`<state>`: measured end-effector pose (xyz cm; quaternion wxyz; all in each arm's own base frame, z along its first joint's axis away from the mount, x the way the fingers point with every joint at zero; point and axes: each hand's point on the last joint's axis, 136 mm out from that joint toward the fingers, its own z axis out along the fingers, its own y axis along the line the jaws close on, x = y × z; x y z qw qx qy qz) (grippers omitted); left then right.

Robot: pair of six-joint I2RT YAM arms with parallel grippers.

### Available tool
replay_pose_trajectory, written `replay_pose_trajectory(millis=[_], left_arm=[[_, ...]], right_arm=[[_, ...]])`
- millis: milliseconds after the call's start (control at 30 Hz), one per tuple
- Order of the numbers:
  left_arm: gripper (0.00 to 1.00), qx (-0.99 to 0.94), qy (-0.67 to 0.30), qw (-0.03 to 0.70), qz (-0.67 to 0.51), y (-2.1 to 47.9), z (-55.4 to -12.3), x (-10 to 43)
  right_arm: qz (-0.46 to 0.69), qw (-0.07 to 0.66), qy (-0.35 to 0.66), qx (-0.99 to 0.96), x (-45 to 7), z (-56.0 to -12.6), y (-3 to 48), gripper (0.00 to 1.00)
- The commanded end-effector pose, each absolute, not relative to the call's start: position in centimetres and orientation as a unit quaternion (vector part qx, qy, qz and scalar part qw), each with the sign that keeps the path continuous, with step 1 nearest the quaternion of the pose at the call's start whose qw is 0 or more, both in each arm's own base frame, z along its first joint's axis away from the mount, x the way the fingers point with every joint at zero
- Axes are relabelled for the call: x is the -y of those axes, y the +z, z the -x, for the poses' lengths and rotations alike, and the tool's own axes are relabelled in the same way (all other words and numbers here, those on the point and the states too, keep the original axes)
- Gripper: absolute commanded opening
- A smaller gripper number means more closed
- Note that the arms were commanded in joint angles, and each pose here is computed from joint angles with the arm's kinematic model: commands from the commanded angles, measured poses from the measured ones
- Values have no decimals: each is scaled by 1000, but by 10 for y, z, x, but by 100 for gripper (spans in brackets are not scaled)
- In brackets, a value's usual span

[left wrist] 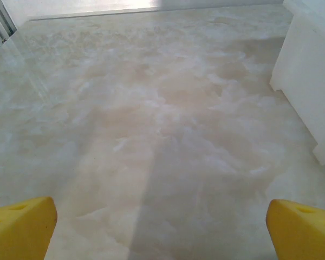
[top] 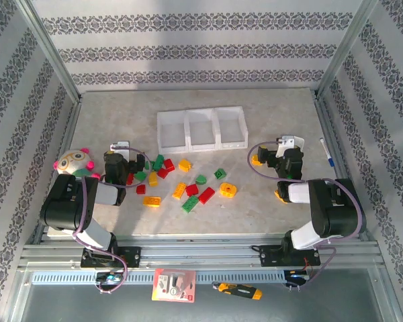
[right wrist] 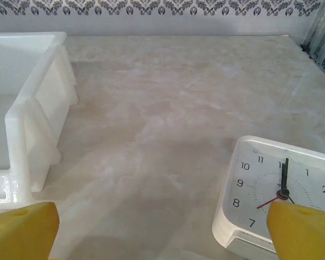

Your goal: Sort the legos into containers by color

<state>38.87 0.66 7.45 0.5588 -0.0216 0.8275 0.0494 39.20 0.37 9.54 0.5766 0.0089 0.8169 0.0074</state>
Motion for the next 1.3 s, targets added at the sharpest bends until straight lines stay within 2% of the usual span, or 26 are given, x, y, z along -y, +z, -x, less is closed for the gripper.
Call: replay_pose_trajectory(millis=[0,633,900,1100,1267], left_arm=[[99,-811,53,582,20,90,-398,-11],[99,-809,61,584,31,90,-397,-15],[99,-779,30,625,-32,127,-376,11],[99,-780,-23,611,-135,166,-362,59],[99,-780,-104,566,-244,179,-342,125]], right_arm=[[-13,595,10,-803,-1,-399,107,98],[-16,595,7,-803,0,-399,107,98],[-29,602,-1,-798,5,-393,128,98],[-45,582,10,-812,3,-381,155,98],[-61,515,8,-855,-7,-364,164,98]])
